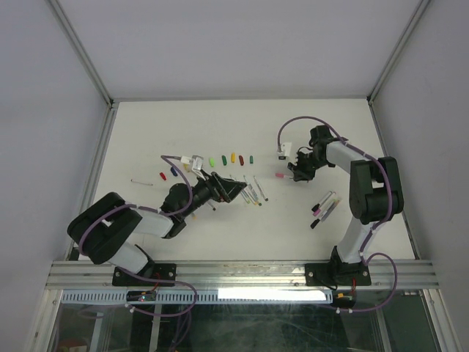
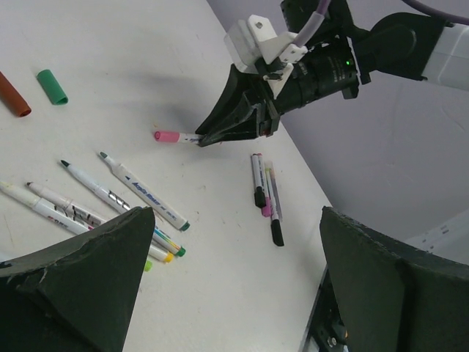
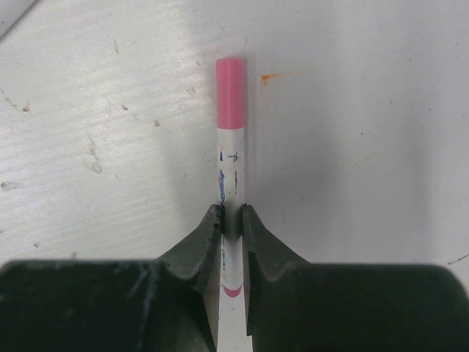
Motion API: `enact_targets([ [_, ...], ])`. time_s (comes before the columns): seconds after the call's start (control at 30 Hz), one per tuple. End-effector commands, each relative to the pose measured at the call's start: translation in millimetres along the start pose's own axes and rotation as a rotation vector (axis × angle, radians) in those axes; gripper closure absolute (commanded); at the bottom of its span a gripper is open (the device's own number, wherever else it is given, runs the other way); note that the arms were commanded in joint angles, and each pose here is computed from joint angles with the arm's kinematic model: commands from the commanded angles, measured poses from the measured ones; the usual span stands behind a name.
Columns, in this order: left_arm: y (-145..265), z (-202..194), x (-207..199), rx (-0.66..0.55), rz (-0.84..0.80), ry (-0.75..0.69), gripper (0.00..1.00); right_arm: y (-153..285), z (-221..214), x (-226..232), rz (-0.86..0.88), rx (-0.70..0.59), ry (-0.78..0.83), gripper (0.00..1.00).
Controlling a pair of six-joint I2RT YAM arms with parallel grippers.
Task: Open the pen caps
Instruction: Pick up the pen from the center of the board.
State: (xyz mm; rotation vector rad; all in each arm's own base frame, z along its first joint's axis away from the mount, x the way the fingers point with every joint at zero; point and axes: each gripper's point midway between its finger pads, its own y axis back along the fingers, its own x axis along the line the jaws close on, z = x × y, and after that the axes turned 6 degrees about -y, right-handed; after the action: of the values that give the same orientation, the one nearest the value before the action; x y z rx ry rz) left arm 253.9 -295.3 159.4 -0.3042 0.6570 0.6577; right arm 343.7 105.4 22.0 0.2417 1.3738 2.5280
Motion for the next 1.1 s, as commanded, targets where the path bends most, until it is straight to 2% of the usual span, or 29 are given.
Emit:
enact_targets([
  [0.0,-21,20,-12,-0.079,-0.063,0.031,0.02,4,8,3,0.003,-0.069,-0.034,1.0],
  [0.27,-56,15,-1,-0.098,-0.036,0.086,0.06,10,19,4,0.007,-0.141,-0.061,1.0],
  [0.4,-71,9,3,-0.076,-0.026,0.098,0.09,10,18,5,0.014,-0.131,-0.06,1.0],
  [0.53,-72,10,6,-0.076,-0.003,0.079,0.09,3,1,13,0.059,0.015,-0.048,0.98],
  [0.63,-64,17,6,-0.093,0.02,0.046,0.09,2,-5,11,0.067,0.087,-0.056,0.82],
  [0.77,-46,24,7,-0.11,0.055,0.004,0.08,2,-8,8,0.04,0.166,-0.036,0.7],
  [1.07,-6,43,8,-0.145,0.141,-0.084,0.06,-6,-22,4,0.028,0.315,-0.048,0.68],
])
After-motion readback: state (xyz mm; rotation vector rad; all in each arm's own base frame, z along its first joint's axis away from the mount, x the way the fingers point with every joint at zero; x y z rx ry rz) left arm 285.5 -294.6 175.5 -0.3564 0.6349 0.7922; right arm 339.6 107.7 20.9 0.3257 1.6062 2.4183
